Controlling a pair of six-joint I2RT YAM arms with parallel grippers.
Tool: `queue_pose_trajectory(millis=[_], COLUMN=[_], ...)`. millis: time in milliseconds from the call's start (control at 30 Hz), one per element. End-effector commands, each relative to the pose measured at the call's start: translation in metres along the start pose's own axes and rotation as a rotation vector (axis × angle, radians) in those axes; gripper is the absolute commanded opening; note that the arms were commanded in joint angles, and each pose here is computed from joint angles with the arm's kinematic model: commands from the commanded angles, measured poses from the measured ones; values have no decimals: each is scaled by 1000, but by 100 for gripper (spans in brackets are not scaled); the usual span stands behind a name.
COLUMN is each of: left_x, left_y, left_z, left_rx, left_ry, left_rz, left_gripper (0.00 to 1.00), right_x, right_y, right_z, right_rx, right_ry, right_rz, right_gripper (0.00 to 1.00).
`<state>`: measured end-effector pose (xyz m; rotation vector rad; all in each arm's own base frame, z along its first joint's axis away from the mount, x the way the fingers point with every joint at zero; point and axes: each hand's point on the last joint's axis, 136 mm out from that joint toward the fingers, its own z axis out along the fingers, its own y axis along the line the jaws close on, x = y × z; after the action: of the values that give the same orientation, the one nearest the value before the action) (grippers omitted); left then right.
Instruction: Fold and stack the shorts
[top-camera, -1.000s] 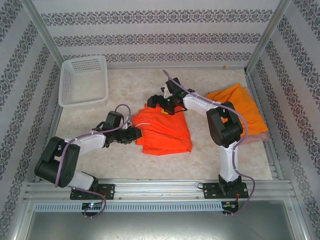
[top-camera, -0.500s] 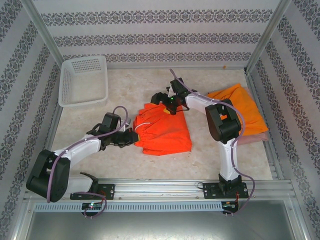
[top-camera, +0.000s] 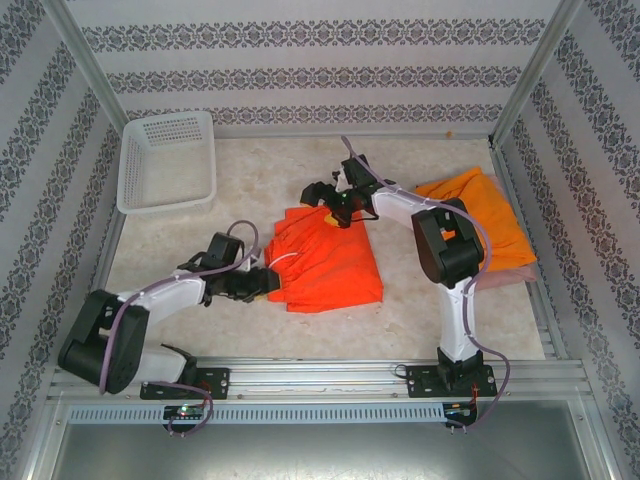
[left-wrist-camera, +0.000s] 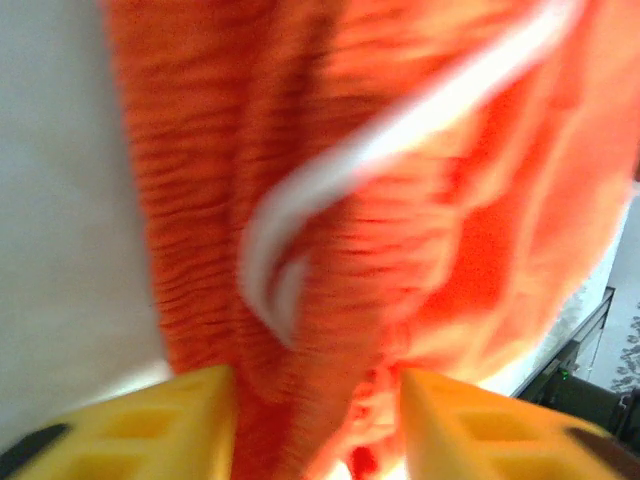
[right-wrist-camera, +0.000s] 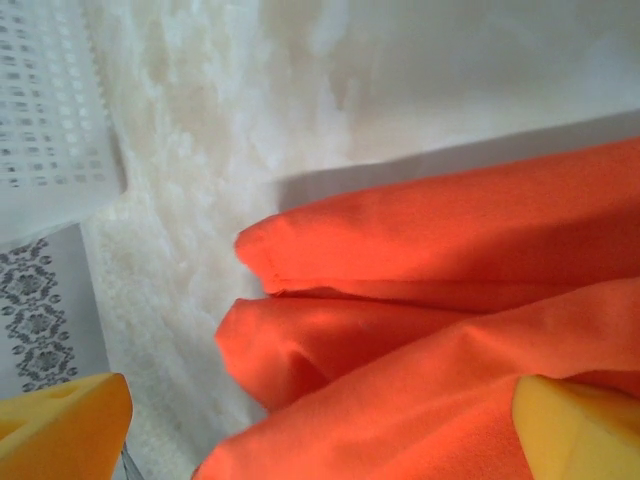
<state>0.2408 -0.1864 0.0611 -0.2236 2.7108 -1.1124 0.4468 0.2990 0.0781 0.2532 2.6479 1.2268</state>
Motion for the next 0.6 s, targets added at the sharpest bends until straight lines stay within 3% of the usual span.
queue_pose_trajectory(millis=[0,100,233,567], left_x=[-23,-38,-56,-98], left_y=[-43,-78,-106,-99], left_z=[-36,-55,-55,-10], left_rx=[34,123,225,277], left_ry=[-100,-158,-176,-219], left_rz=[88,128,132,97], left_gripper=[60,71,79,81], right_x=[-11,3,29,114], right_y=[58,74,67,-3], right_z=[-51,-75,-97,-105], right_rx=[-111,-133,-122,-58], right_ry=[-110,-132,-146,-69], right_rz=[-112,-140,-116,39], right_gripper=[98,98,98,98])
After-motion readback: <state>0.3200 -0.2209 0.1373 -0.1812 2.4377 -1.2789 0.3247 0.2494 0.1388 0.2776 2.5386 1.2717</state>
